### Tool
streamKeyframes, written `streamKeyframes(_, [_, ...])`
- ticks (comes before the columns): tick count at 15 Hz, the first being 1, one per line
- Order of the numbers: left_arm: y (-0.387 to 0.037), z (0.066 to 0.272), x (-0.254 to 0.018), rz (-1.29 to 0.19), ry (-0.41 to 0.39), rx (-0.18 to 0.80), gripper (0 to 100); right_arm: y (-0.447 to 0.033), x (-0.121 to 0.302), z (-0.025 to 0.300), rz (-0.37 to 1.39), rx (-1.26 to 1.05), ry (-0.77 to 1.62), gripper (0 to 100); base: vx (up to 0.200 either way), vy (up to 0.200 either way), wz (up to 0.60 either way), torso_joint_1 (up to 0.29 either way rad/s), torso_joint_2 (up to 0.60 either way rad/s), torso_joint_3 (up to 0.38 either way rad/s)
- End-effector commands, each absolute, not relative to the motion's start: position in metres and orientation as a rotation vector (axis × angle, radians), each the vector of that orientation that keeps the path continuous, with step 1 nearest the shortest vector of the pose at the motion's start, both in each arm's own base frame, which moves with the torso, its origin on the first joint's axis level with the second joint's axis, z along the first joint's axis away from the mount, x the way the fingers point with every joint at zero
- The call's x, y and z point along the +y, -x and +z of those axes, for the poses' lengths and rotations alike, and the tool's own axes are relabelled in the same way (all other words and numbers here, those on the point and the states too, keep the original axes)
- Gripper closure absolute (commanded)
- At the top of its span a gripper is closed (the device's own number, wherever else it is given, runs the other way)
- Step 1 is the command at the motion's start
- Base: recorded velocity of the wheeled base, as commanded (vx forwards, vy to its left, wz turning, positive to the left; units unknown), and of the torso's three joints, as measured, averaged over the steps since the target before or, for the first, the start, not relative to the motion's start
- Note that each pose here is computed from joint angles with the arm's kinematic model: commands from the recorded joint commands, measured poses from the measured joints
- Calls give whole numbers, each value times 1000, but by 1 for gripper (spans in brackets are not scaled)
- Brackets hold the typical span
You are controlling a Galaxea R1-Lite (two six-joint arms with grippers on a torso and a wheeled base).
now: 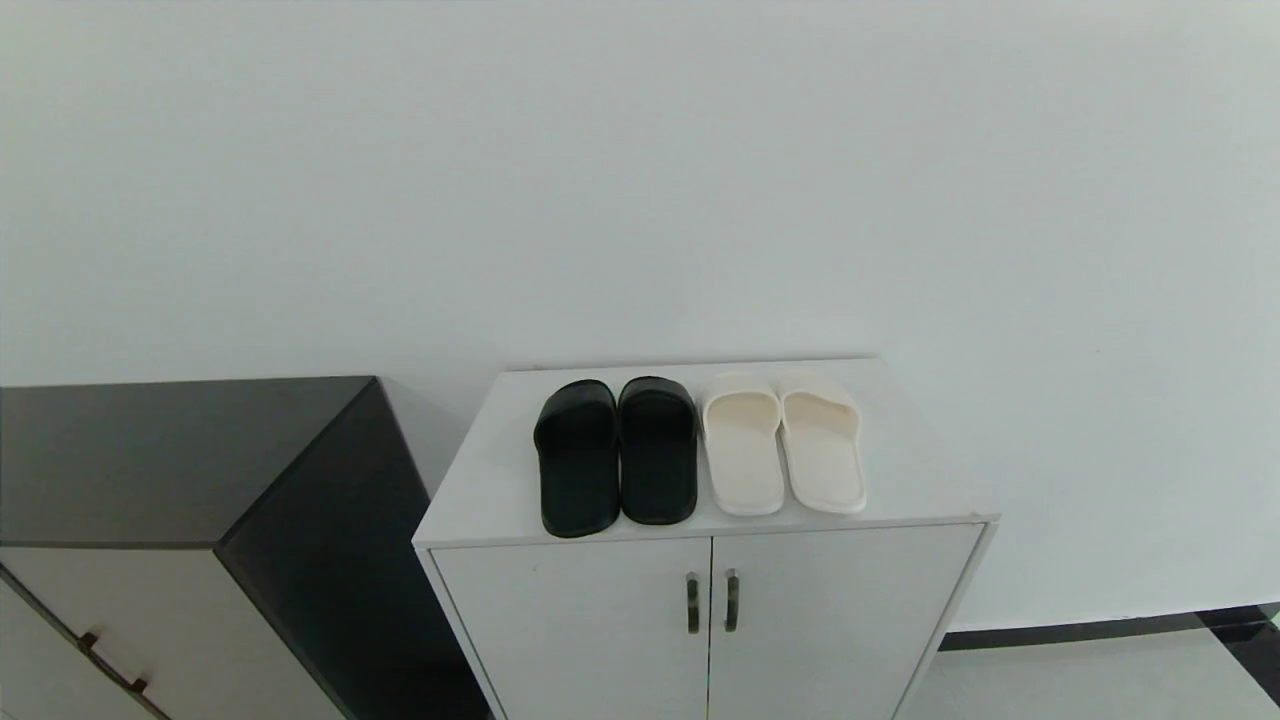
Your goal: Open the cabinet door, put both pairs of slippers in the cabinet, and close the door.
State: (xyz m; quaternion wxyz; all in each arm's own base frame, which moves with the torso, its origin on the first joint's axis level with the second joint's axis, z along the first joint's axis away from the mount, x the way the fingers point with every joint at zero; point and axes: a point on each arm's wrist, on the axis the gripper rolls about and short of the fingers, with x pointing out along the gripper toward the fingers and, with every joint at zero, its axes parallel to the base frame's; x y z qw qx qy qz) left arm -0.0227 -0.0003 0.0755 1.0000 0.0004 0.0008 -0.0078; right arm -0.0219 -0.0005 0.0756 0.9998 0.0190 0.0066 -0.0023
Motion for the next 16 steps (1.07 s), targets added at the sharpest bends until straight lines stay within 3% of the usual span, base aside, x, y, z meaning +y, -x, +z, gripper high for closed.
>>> streamKeyframes(1, [23, 76, 0, -15, -2, 3, 100, 17, -1, 77, 31, 77, -38, 0, 0, 0, 0, 0, 0, 0])
streamKeyframes(3, [23, 76, 0, -15, -9, 3, 100, 18, -1, 79, 25, 63, 14, 0, 0, 0, 0, 0, 0, 0])
streamKeyframes(4, [23, 76, 0, -20, -20, 3, 100, 22, -1, 128, 18, -56, -32, 0, 0, 0, 0, 0, 0, 0])
streamKeyframes(5, [23, 76, 0, -20, -25, 3, 100, 24, -1, 157, 21, -100, -80, 0, 0, 0, 0, 0, 0, 0])
streamKeyframes(6, [23, 76, 0, -20, -37, 3, 100, 10, 0, 183, 59, -25, -76, 0, 0, 0, 0, 0, 0, 0])
streamKeyframes(9, [23, 76, 0, -20, -40, 3, 100, -64, 9, 183, 231, 257, -54, 0, 0, 0, 0, 0, 0, 0])
streamKeyframes(11, [23, 76, 0, -22, -46, 3, 100, -107, 28, 181, 324, 287, -43, 0, 0, 0, 0, 0, 0, 0])
streamKeyframes(16, [23, 76, 0, -22, -46, 3, 100, -168, 127, 189, 303, 313, -110, 0, 0, 0, 0, 0, 0, 0])
